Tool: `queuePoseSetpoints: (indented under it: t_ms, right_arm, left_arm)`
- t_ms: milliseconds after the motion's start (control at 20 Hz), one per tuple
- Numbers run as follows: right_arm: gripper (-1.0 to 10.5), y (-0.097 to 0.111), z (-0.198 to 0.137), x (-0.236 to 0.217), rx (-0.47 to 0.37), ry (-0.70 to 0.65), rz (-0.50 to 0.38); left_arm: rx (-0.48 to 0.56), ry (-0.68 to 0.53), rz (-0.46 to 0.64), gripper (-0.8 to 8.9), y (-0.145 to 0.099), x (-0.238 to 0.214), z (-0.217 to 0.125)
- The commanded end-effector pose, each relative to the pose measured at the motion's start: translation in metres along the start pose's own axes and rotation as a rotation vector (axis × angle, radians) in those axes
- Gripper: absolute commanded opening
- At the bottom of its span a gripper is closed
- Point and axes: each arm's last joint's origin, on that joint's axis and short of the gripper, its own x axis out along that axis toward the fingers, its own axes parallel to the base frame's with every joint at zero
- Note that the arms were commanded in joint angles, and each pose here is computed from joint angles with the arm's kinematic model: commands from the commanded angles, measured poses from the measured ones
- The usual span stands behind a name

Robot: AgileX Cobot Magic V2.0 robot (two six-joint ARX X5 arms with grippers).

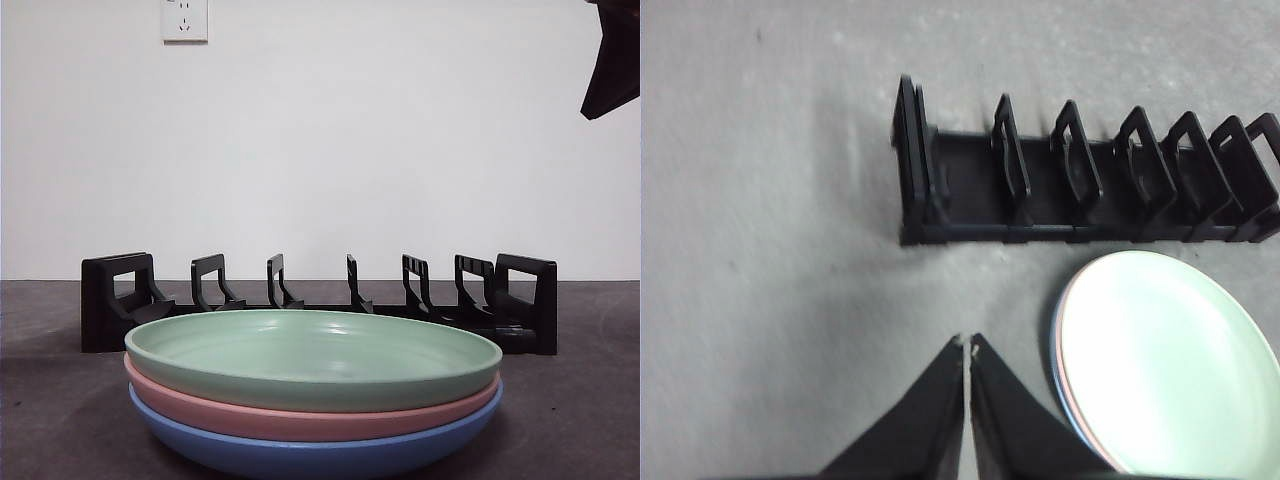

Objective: Place the plate

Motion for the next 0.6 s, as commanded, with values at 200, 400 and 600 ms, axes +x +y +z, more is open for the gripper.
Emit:
queuePoseSetpoints:
  t_ms: [200, 400, 600]
  right_arm:
    - [0.2, 0.000, 0.004, 0.000, 0.003, -0.015, 0.001]
    - [0.2, 0.000, 0.004, 0.000, 0.003, -0.015, 0.001]
    - [0.2, 0.000, 0.004, 0.000, 0.003, -0.015, 0.001]
  left_arm:
    - [0.206, -0.441, 0.140, 0.07, 0.028, 0.039, -0.032]
    - [0.155, -0.593, 0.250, 0.07, 0.058, 0.069, -0.085]
    - [0.141, -0.562, 0.293, 0.07, 0.071, 0.084, -0.115]
